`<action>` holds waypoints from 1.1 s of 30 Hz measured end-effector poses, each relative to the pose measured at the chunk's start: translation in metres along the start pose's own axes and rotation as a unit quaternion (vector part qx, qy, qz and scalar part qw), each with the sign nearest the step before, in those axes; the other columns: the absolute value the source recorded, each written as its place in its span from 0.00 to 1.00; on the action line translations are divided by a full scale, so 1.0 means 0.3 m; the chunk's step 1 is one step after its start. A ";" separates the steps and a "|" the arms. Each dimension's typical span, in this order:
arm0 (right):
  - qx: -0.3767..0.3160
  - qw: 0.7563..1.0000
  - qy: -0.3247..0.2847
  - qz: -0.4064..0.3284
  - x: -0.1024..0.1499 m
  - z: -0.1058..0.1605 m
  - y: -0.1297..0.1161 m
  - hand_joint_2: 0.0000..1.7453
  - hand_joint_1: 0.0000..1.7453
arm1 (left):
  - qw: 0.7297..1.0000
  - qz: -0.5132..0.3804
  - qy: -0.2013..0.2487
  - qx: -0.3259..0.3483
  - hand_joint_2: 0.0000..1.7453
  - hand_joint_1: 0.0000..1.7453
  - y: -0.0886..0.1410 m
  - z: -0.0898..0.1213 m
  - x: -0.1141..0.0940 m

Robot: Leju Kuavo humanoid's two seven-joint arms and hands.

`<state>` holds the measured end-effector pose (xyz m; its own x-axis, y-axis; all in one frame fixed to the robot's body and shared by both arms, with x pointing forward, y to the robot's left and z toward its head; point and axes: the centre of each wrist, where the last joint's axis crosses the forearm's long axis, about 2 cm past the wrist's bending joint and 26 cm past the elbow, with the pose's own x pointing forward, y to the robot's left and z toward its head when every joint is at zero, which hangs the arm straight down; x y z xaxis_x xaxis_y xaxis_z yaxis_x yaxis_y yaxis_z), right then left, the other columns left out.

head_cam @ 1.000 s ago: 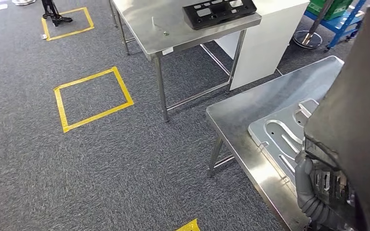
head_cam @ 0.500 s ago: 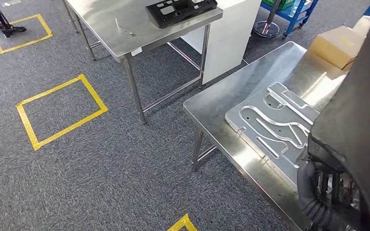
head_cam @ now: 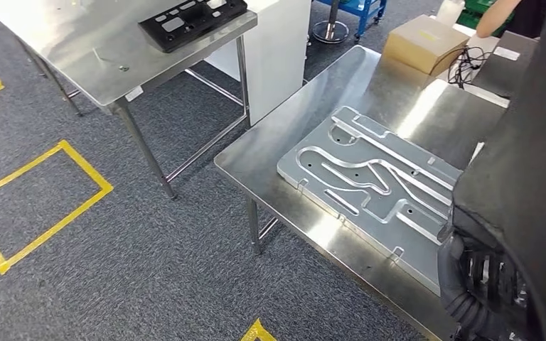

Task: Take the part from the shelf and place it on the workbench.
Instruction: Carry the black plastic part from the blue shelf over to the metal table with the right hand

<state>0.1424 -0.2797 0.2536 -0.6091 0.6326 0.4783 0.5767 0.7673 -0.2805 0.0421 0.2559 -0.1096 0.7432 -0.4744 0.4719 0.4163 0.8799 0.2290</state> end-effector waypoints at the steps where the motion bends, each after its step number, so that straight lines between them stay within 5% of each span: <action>1: 0.000 1.000 0.000 0.000 0.000 0.000 0.000 1.00 1.00 | 1.000 0.000 0.001 -0.002 1.00 0.00 0.000 0.000 -0.001; 33: 0.014 1.000 0.010 -0.005 -0.004 0.011 -0.007 1.00 1.00 | 1.000 -0.012 0.000 -0.016 1.00 0.00 0.003 0.000 -0.004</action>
<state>0.1402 -0.2815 0.2509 -0.6037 0.6226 0.4980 0.5545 0.7767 -0.2989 0.0417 0.2572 -0.1099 0.7326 -0.4956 0.4666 0.4508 0.8668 0.2130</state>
